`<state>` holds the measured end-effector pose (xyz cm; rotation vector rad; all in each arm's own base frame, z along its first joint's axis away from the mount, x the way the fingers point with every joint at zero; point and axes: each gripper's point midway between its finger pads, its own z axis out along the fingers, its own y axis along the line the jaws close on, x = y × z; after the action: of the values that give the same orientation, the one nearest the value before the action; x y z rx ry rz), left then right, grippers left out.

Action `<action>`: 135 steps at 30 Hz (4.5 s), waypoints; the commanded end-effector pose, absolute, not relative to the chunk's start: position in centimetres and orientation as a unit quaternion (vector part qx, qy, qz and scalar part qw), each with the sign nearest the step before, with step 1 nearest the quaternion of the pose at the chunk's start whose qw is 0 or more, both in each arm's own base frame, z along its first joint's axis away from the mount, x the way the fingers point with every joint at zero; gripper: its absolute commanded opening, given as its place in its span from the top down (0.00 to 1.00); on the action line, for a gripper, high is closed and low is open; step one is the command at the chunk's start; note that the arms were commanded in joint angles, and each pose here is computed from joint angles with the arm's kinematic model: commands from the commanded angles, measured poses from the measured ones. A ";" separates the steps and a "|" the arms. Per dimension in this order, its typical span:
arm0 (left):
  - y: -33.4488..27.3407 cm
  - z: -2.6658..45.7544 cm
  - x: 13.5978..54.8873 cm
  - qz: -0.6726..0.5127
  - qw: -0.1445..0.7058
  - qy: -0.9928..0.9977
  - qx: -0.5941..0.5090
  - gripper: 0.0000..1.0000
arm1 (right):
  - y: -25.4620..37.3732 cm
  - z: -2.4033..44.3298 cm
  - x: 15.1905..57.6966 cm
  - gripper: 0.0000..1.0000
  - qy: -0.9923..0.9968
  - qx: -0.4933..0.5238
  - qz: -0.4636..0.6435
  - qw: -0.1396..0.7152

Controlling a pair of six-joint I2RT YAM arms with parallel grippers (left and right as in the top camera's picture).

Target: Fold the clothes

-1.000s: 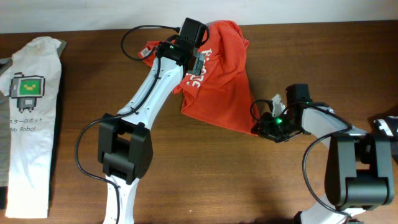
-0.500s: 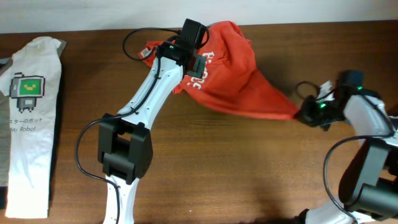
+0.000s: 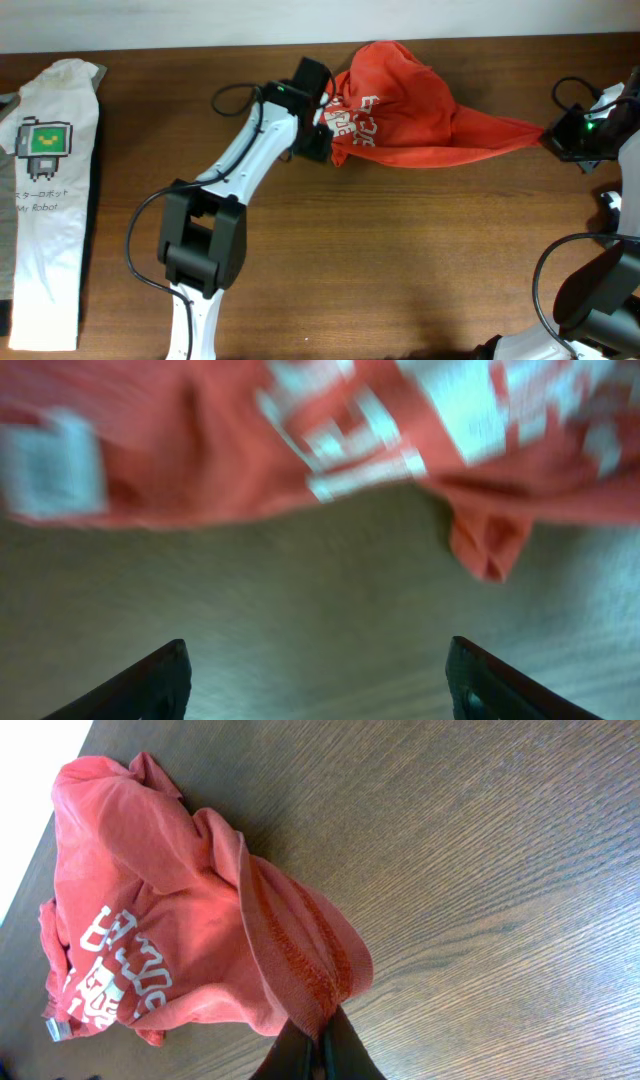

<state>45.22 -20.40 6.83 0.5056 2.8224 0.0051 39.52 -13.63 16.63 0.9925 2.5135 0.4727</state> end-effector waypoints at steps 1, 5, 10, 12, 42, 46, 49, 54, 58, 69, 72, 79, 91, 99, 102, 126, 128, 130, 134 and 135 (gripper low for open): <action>-25.5 6.9 41.7 -0.037 0.124 0.958 0.254 0.20 | -13.7 17.9 39.5 0.96 0.897 0.355 0.160 0.210; -31.0 6.8 40.2 -0.056 0.155 0.938 0.305 0.13 | -13.4 17.6 39.0 0.96 0.900 0.355 0.160 0.198; -29.9 2.9 41.3 -0.042 0.133 0.946 0.292 0.14 | -12.9 17.2 38.0 0.96 0.907 0.349 0.160 0.176; -27.1 0.8 42.8 -0.032 0.116 0.957 0.263 0.18 | -12.7 17.1 37.7 0.96 0.907 0.351 0.161 0.166; -27.0 -0.6 45.6 -0.083 0.139 0.962 0.220 0.26 | -10.6 16.8 37.7 0.96 0.921 0.322 0.157 0.150; -28.0 -0.7 44.9 -0.085 0.136 0.959 0.232 0.13 | -10.6 16.8 37.7 0.96 0.921 0.322 0.157 0.150; -28.6 -0.6 44.6 -0.086 0.137 0.958 0.238 0.27 | -10.6 16.8 37.7 0.96 0.922 0.322 0.157 0.150; -28.3 -2.2 44.6 -0.084 0.127 0.962 0.227 0.41 | -10.5 16.8 37.6 0.96 0.924 0.317 0.156 0.149; -27.6 -2.1 45.2 -0.087 0.127 0.967 0.205 0.89 | -10.5 16.7 37.5 0.96 0.924 0.316 0.156 0.147; -21.2 8.0 49.8 0.079 0.222 0.959 0.158 1.00 | -11.6 16.7 37.8 0.96 0.926 0.318 0.129 0.160; -18.8 14.7 51.4 0.065 0.282 0.950 0.121 1.00 | -12.0 17.0 38.2 0.96 0.925 0.317 0.124 0.171; -6.3 29.2 50.9 0.081 0.397 0.914 0.007 1.00 | -13.2 21.7 39.5 0.96 0.922 0.302 0.102 0.221; 2.0 47.4 40.7 0.143 0.561 0.814 -0.049 1.00 | -12.2 39.1 36.4 0.96 0.899 0.243 0.063 0.360; 3.6 58.6 29.0 0.128 0.684 0.714 -0.083 1.00 | -9.4 48.4 30.5 0.96 0.854 0.214 0.046 0.473; 4.2 61.1 24.5 0.120 0.717 0.680 -0.093 1.00 | -8.1 50.9 27.6 0.96 0.834 0.205 0.039 0.512; 0.2 29.9 52.6 0.159 0.388 0.908 0.007 1.00 | -14.0 29.5 38.9 0.96 0.942 0.265 0.060 0.197; 0.0 26.5 54.5 0.161 0.368 0.916 0.011 1.00 | -14.6 26.4 40.3 0.96 0.948 0.265 0.064 0.163; 0.4 23.7 56.2 0.163 0.358 0.919 0.008 1.00 | -15.0 23.0 42.1 0.96 0.953 0.262 0.068 0.136; 1.6 20.3 58.6 0.168 0.356 0.919 -0.003 1.00 | -14.6 18.3 45.4 0.96 0.960 0.245 0.072 0.117; 1.9 19.8 59.2 0.167 0.359 0.918 -0.006 1.00 | -14.4 17.5 45.9 0.96 0.961 0.242 0.073 0.113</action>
<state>57.81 -4.27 20.87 0.1152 2.3864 0.2545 45.64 -12.12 19.64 0.6855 2.7829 0.3744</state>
